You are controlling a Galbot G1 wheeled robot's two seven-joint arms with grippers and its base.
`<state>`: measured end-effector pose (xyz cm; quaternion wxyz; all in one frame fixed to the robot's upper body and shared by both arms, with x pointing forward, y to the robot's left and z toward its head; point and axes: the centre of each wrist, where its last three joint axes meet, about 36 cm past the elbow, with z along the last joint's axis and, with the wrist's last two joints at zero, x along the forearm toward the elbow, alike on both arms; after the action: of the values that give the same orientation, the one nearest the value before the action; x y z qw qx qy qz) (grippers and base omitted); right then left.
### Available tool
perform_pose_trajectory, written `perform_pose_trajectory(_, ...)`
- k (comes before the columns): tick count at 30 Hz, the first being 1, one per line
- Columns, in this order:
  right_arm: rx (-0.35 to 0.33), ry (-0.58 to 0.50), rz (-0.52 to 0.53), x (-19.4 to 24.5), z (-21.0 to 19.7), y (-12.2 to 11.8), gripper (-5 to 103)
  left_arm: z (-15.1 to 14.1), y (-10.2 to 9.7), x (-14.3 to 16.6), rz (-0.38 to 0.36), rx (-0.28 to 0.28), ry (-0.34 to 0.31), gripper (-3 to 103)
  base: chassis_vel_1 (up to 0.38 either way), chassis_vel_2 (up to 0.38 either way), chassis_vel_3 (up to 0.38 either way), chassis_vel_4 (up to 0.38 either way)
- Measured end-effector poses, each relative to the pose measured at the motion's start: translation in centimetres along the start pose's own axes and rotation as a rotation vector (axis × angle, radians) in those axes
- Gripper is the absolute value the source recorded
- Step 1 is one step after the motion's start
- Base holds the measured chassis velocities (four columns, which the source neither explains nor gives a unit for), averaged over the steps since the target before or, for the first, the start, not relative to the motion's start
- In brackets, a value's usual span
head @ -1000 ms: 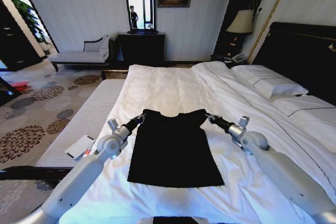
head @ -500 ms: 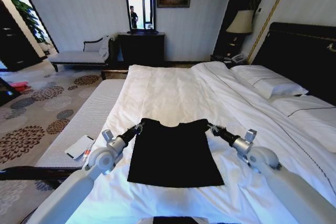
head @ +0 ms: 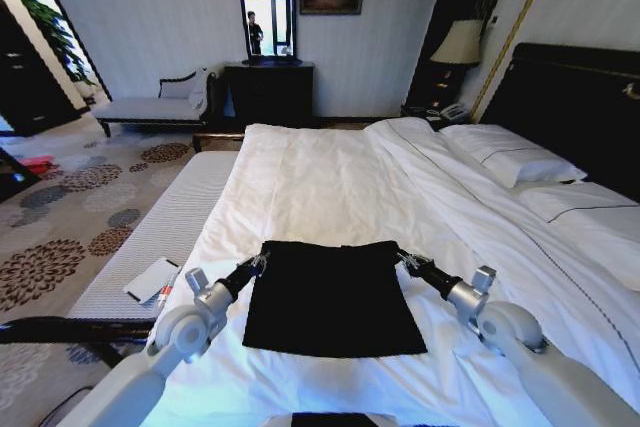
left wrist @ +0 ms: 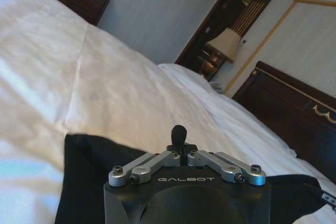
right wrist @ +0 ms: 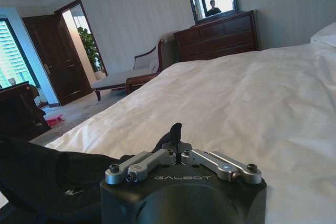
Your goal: Fold the clothes on the bed.
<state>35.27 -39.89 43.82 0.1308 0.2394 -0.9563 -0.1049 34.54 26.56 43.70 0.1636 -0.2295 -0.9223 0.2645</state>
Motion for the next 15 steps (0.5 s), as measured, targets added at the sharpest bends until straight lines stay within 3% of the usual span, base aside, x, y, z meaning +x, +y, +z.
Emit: perform_pose_trajectory(15, -0.040, 0.038, 0.043, 3.4, 4.4, 1.7, 0, 2.2, -0.4, 2.7, -0.032, -0.002, 0.024, 1, 0.000, 0.000, 0.000, 0.000)
